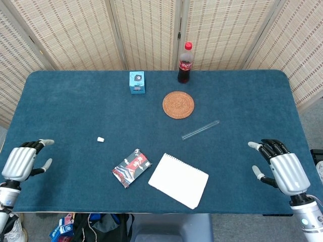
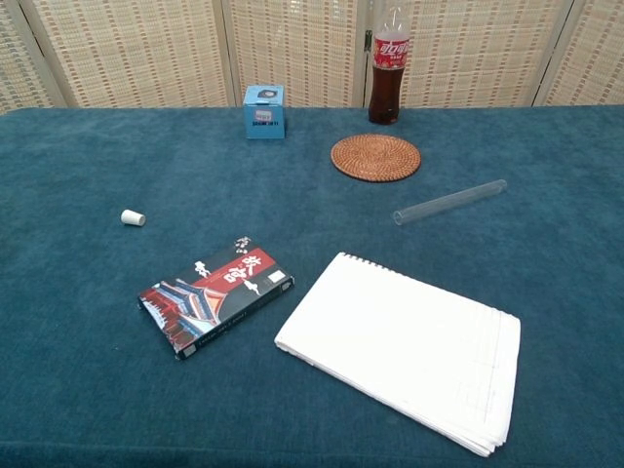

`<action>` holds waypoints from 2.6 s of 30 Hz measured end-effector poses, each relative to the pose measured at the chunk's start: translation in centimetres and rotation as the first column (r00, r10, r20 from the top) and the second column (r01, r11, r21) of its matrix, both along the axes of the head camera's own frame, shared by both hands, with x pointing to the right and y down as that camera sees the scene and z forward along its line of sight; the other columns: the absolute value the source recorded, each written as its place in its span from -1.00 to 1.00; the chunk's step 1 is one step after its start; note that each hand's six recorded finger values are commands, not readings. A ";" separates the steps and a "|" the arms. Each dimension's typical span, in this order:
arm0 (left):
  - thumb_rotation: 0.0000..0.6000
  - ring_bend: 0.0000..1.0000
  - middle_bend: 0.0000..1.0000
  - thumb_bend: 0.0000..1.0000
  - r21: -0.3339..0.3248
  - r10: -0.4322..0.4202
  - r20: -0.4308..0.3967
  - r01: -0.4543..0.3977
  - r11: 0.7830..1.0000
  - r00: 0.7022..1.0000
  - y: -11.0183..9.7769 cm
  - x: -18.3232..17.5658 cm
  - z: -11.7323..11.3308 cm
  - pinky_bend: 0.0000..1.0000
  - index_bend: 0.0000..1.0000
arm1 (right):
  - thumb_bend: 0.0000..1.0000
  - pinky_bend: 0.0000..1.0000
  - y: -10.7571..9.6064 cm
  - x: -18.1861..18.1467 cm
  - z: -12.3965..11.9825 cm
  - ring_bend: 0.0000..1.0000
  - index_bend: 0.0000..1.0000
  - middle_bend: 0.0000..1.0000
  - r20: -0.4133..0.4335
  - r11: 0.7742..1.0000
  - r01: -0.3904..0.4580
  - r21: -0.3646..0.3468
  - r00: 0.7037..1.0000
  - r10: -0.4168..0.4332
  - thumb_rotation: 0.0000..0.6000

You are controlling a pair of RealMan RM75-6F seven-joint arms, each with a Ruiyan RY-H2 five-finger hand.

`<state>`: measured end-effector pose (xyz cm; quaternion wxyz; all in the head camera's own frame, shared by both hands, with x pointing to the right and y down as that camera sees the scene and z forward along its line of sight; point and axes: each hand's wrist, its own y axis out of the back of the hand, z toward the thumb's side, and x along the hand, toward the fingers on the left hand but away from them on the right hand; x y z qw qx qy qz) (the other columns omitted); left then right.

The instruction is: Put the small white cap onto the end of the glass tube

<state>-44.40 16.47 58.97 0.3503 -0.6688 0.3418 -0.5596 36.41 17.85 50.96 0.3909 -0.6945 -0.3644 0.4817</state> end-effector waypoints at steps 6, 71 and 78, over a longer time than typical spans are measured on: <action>0.31 0.46 0.43 -0.26 -0.169 0.107 0.016 -0.103 0.980 0.994 -1.3 1.7 3.5 0.57 -0.60 | -0.34 -0.64 0.3 -0.2 -0.1 -0.63 -0.54 -0.36 -0.002 1.000 0.004 0.000 1.000 -0.004 1.00; -0.72 0.86 0.82 0.16 -0.462 0.223 0.010 -0.194 0.865 0.975 -5.3 11.0 12.2 0.88 -0.81 | -0.34 -0.64 1.6 2.4 0.3 -0.61 -0.54 -0.35 -0.004 0.996 -0.091 -0.013 0.996 0.091 1.00; -0.73 0.86 0.82 0.16 -0.448 0.246 0.007 -0.217 0.867 0.969 -5.2 11.8 11.4 0.88 -0.81 | -0.34 -0.64 1.7 2.7 0.3 -0.61 -0.54 -0.35 0.001 0.995 -0.096 -0.011 0.995 0.096 1.00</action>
